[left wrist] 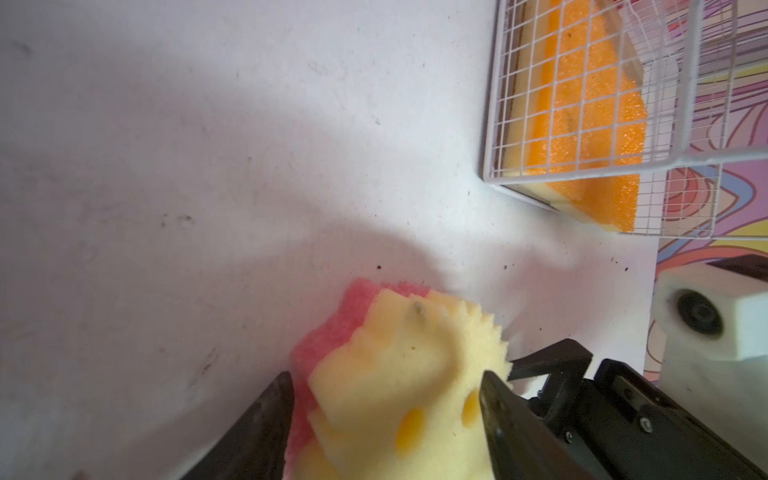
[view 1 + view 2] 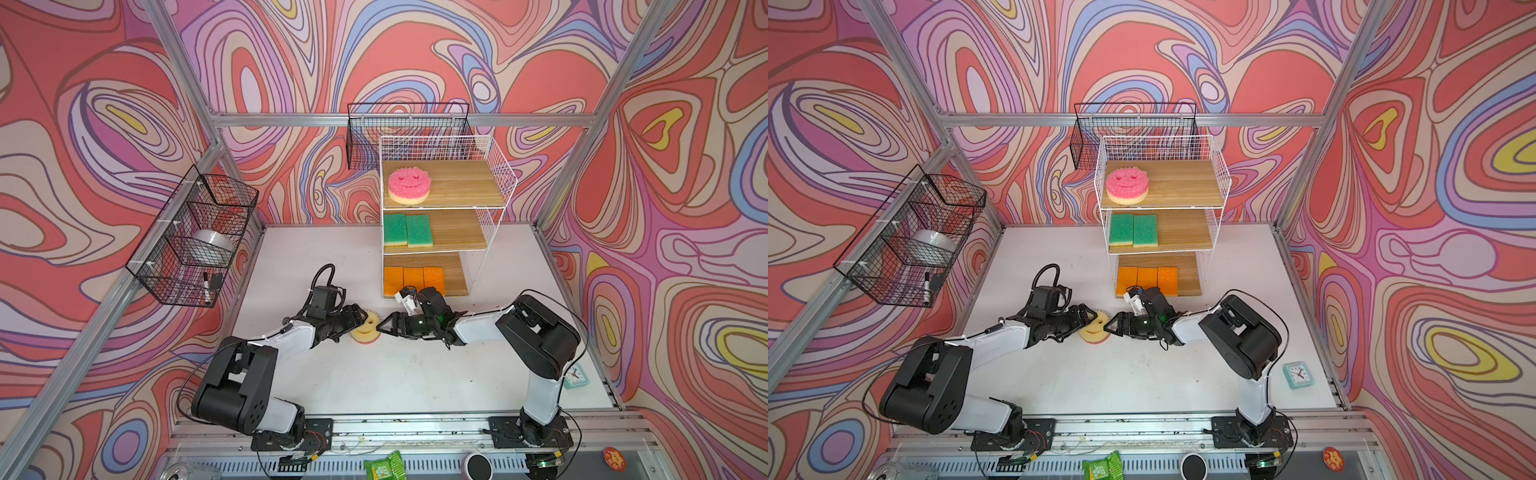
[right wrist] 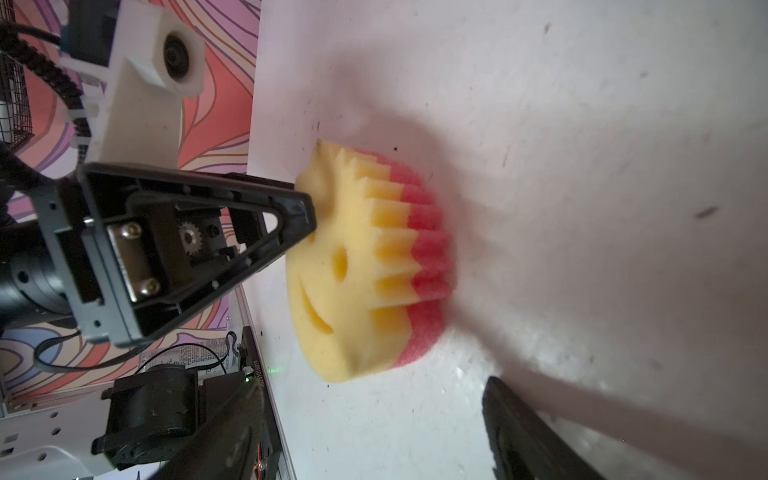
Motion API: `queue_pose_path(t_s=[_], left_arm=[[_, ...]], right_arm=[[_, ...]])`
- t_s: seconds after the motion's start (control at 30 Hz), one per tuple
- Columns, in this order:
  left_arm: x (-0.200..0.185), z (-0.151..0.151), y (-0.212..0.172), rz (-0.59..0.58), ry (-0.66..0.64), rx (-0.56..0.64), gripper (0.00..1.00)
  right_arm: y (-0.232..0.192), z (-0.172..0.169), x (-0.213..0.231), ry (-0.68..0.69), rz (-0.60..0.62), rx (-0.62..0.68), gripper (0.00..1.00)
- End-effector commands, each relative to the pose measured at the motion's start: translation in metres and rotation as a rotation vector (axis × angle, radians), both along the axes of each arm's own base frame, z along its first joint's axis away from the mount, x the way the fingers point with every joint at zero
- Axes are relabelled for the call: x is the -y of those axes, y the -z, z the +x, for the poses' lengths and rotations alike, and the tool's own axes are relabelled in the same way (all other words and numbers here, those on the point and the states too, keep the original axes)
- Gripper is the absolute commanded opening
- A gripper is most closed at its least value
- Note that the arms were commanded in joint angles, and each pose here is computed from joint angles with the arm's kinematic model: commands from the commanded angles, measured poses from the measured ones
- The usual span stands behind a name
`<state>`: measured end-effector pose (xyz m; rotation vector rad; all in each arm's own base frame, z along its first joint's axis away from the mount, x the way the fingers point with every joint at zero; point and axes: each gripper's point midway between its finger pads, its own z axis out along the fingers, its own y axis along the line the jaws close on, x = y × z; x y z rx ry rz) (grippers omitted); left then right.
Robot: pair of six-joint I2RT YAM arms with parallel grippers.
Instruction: Place and organize the cleaning sponges onto the shelf
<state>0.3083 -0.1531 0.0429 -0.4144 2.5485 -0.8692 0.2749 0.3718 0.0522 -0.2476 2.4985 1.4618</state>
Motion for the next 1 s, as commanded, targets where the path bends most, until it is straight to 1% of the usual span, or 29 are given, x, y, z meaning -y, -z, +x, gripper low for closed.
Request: queue_pose_path(t_s=[0.0,0.13,0.2,0.23,0.43,0.57,0.67,0.97], left_arm=[[0.009,0.002,-0.001,-0.052,0.004,0.014,0.63],[0.016,0.003,-0.002,-0.092,0.006,0.026,0.60],[0.019,0.005,-0.006,-0.101,0.007,0.042,0.60],[0.016,-0.006,0.005,-0.092,0.004,0.014,0.60],[0.021,-0.004,0.000,-0.119,-0.001,0.032,0.59],[0.021,-0.003,-0.001,-0.128,-0.008,0.041,0.58],[0.021,-0.002,-0.003,-0.131,-0.007,0.048,0.57],[0.019,-0.005,-0.009,-0.136,-0.011,0.070,0.56]], right_arm=[[0.016,-0.007,-0.003,-0.006,-0.011,-0.056,0.83],[0.021,-0.008,-0.005,-0.001,0.001,-0.073,0.82],[0.021,-0.008,-0.005,-0.003,0.005,-0.077,0.81],[0.020,-0.009,-0.006,-0.006,0.012,-0.077,0.80],[0.015,-0.010,-0.011,-0.012,0.073,-0.085,0.76],[0.009,-0.010,-0.013,-0.008,0.119,-0.090,0.68],[0.009,-0.009,-0.014,-0.006,0.123,-0.094,0.61],[0.007,-0.007,-0.014,0.004,0.126,-0.099,0.35]])
